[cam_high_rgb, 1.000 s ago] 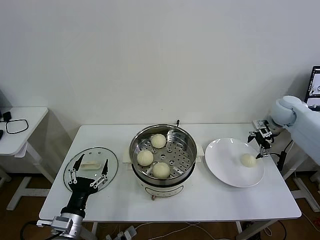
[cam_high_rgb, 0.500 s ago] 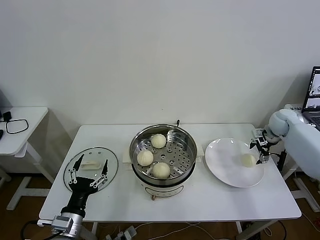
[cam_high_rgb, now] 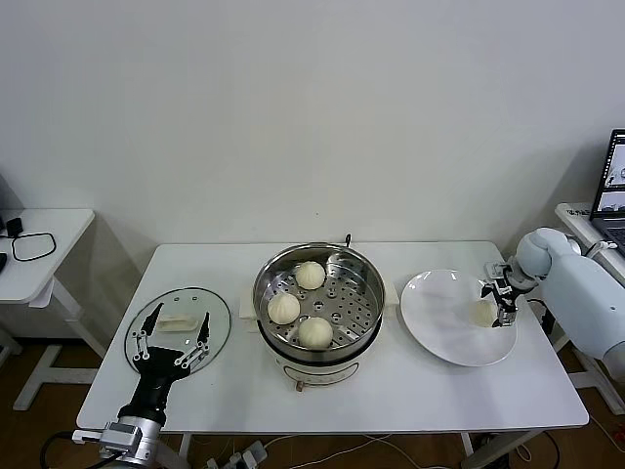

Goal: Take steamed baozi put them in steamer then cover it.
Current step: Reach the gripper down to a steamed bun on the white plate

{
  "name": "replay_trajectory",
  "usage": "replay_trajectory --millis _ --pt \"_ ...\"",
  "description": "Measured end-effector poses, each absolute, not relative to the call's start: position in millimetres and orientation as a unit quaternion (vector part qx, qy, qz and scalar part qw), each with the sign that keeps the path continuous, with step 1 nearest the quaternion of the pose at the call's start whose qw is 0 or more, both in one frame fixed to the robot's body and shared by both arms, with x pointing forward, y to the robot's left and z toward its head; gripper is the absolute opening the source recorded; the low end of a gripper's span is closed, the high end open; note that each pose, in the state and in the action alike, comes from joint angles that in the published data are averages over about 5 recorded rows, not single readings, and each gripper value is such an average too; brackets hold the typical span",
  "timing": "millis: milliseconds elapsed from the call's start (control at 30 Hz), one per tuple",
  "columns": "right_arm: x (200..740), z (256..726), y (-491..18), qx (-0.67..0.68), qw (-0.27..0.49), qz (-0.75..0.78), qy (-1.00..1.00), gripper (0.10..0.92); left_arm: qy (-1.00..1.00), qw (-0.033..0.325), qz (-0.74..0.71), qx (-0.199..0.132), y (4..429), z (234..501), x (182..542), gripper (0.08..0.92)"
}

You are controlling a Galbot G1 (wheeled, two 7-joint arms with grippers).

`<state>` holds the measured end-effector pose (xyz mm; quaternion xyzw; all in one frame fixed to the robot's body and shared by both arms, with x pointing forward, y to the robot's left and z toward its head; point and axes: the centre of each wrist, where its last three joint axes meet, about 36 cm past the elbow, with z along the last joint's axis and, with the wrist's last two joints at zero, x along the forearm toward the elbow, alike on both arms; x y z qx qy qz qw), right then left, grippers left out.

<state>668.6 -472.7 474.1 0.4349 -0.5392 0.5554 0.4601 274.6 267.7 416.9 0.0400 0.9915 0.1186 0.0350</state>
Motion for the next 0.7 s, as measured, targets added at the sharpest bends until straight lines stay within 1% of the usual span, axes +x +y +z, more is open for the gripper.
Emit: replay_trajectory --millis 433,533,700 --pt "670 466 -475 0.426 0.464 0.556 -0.543 0.82 0.992 0.035 0.118 0.042 267 416 275 0.823" --pt "670 464 -475 0.425 0.466 0.555 -0.542 0.798 0.992 0.034 0.118 0.042 267 415 275 0.823" --pt "670 461 -475 0.424 0.466 0.554 -0.544 0.732 0.992 0.035 0.118 0.042 267 416 275 0.823"
